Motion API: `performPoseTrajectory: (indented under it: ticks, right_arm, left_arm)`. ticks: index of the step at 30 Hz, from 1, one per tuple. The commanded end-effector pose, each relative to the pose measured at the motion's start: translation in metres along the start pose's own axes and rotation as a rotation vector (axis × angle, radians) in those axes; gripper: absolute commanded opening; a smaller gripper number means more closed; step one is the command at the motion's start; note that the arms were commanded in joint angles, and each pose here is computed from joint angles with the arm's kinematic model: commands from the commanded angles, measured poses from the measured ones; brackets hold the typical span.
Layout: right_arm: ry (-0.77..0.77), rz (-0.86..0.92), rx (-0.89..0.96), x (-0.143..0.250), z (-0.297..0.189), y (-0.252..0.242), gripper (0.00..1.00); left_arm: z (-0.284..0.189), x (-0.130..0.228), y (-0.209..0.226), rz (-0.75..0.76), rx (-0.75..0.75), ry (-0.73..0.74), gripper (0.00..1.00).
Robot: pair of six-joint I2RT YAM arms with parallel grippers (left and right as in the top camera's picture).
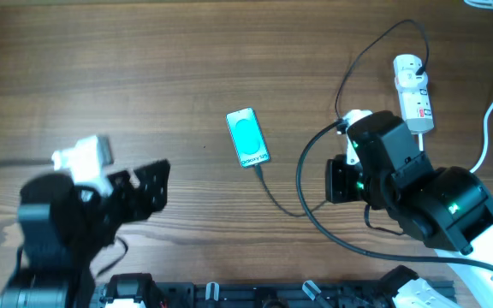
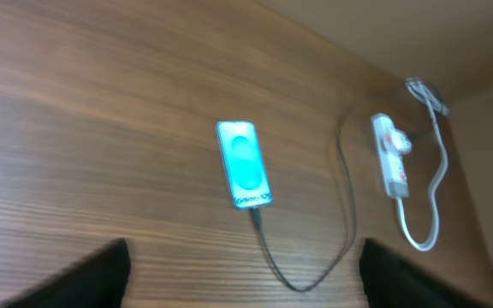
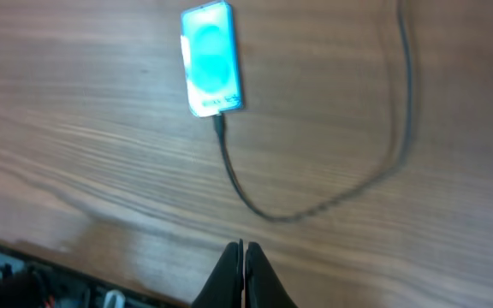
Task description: Plug charger to phone and switch on socket
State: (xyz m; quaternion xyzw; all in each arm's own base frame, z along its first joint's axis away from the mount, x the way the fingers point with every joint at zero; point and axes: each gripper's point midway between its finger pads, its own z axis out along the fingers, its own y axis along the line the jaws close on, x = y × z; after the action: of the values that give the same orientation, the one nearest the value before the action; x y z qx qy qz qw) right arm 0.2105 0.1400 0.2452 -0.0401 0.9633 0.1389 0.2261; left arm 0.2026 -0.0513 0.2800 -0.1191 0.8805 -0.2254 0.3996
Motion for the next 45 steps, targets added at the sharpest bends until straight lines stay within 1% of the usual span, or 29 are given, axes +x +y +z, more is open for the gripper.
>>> performPoseTrajectory:
  ticks: [1,3,6,7,9,10,12,13,15,18,19,21,23,25,27,30,32,34,37,43,45]
  right_arm:
    - [-0.081,0.208,0.107,0.004,-0.022,-0.028,0.04]
    - [-0.132,0.22,0.102,0.012,-0.043,-0.037,0.04]
    - [-0.218,0.38,0.166,0.025,-0.075,-0.065,0.04]
    - [-0.244,0.405,0.179,0.026,-0.088,-0.07,0.05]
    - [-0.268,0.434,0.165,0.023,-0.102,-0.069,0.04]
    - [-0.293,0.488,0.144,0.018,-0.112,-0.068,0.04]
    - [-0.361,0.526,0.129,0.005,-0.128,-0.067,0.04]
    - [-0.372,0.527,0.135,0.0,-0.13,-0.067,0.04]
    - [-0.376,0.492,0.205,-0.015,-0.125,-0.068,0.05]
    - [-0.337,0.472,0.312,-0.049,-0.104,-0.063,0.04]
    - [-0.322,0.513,0.358,-0.06,-0.096,-0.072,0.04]
    - [-0.267,0.505,0.34,-0.077,-0.078,-0.079,0.05]
    - [-0.228,0.539,0.301,-0.094,-0.064,-0.096,0.04]
    - [-0.203,0.576,0.317,-0.108,-0.053,-0.129,0.04]
    - [-0.134,0.606,0.281,-0.111,-0.038,-0.161,0.04]
    - [-0.091,0.696,0.225,-0.116,-0.022,-0.203,0.04]
    - [-0.066,0.741,0.155,-0.122,-0.005,-0.227,0.04]
    - [-0.027,0.778,0.144,-0.126,0.018,-0.252,0.05]
    - [0.071,0.822,0.15,-0.133,0.06,-0.281,0.05]
    - [0.111,0.902,0.131,-0.143,0.125,-0.314,0.04]
    - [0.102,0.978,0.128,-0.146,0.151,-0.327,0.05]
  left_arm:
    - [-0.031,0.003,0.026,0.017,-0.147,-0.124,1.0]
    - [-0.036,0.011,0.032,0.013,-0.173,-0.119,1.0]
    - [-0.036,0.014,0.033,0.01,-0.179,-0.105,1.0]
    - [-0.036,0.016,0.034,0.008,-0.182,-0.097,1.0]
    - [-0.036,0.021,0.036,-0.001,-0.19,-0.076,1.0]
    - [-0.036,0.026,0.038,-0.005,-0.198,-0.059,1.0]
    - [-0.036,0.027,0.039,-0.006,-0.2,-0.054,1.0]
    - [-0.036,0.027,0.039,-0.006,-0.2,-0.053,1.0]
    - [-0.036,0.027,0.039,-0.006,-0.2,-0.053,1.0]
    - [-0.036,0.027,0.039,-0.006,-0.2,-0.054,1.0]
    - [-0.036,0.027,0.039,-0.006,-0.2,-0.054,1.0]
    - [-0.036,0.027,0.039,-0.006,-0.201,-0.054,1.0]
    - [-0.036,0.027,0.039,-0.006,-0.2,-0.054,1.0]
    - [-0.036,0.027,0.039,-0.006,-0.2,-0.054,1.0]
    - [-0.036,0.027,0.039,-0.006,-0.2,-0.053,1.0]
    - [-0.036,0.027,0.039,-0.006,-0.2,-0.054,1.0]
    - [-0.036,0.027,0.039,-0.006,-0.2,-0.054,1.0]
    - [-0.036,0.027,0.039,-0.006,-0.2,-0.054,1.0]
    - [-0.036,0.027,0.039,-0.006,-0.2,-0.054,1.0]
    - [-0.036,0.027,0.039,-0.006,-0.201,-0.054,1.0]
    - [-0.036,0.027,0.039,-0.006,-0.2,-0.054,1.0]
